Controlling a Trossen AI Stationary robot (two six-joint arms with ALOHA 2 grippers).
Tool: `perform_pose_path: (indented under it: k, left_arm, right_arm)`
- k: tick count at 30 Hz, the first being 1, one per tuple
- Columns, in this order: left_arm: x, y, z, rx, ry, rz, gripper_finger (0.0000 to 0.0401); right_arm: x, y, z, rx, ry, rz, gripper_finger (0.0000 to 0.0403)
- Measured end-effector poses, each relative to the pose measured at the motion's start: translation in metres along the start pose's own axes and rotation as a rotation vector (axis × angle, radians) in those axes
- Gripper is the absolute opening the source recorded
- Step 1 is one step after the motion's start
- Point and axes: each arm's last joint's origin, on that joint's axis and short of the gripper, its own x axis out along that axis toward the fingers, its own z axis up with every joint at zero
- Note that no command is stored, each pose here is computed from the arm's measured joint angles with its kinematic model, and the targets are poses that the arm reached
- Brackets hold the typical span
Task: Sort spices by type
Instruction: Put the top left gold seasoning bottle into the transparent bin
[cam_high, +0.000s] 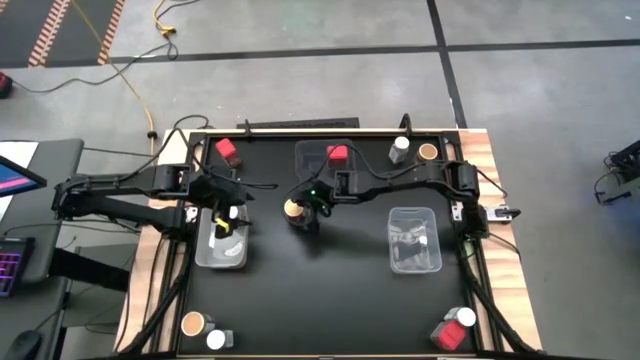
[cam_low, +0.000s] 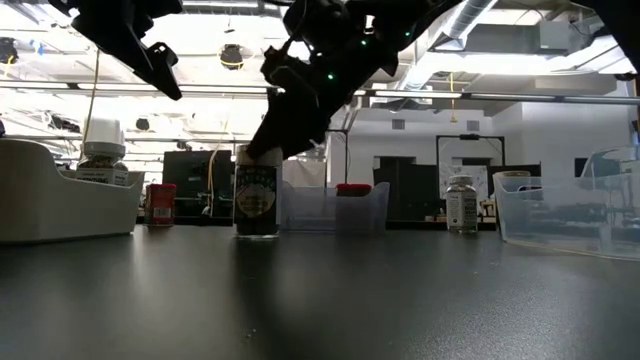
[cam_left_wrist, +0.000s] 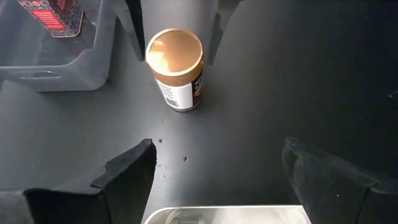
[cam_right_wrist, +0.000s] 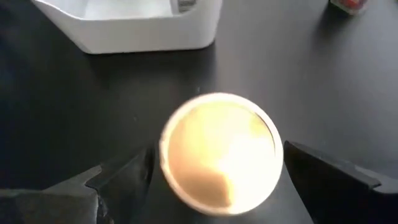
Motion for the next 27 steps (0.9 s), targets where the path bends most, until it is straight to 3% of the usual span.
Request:
perform_pose_path:
  k: [20,27]
  left_arm:
    - [0.000,0.000,0.000,-0.023,0.000,0.001,0.0333]
    - [0.000,0.000,0.000,-0.023,0.003,0.001,0.0333]
  right_arm:
    - [-0.001,-0.005,-0.002,0.016,0.019,0.049,0.0382]
    - [0.022,-0.002,-0.014,0.028,0.049,0.077,0.0370]
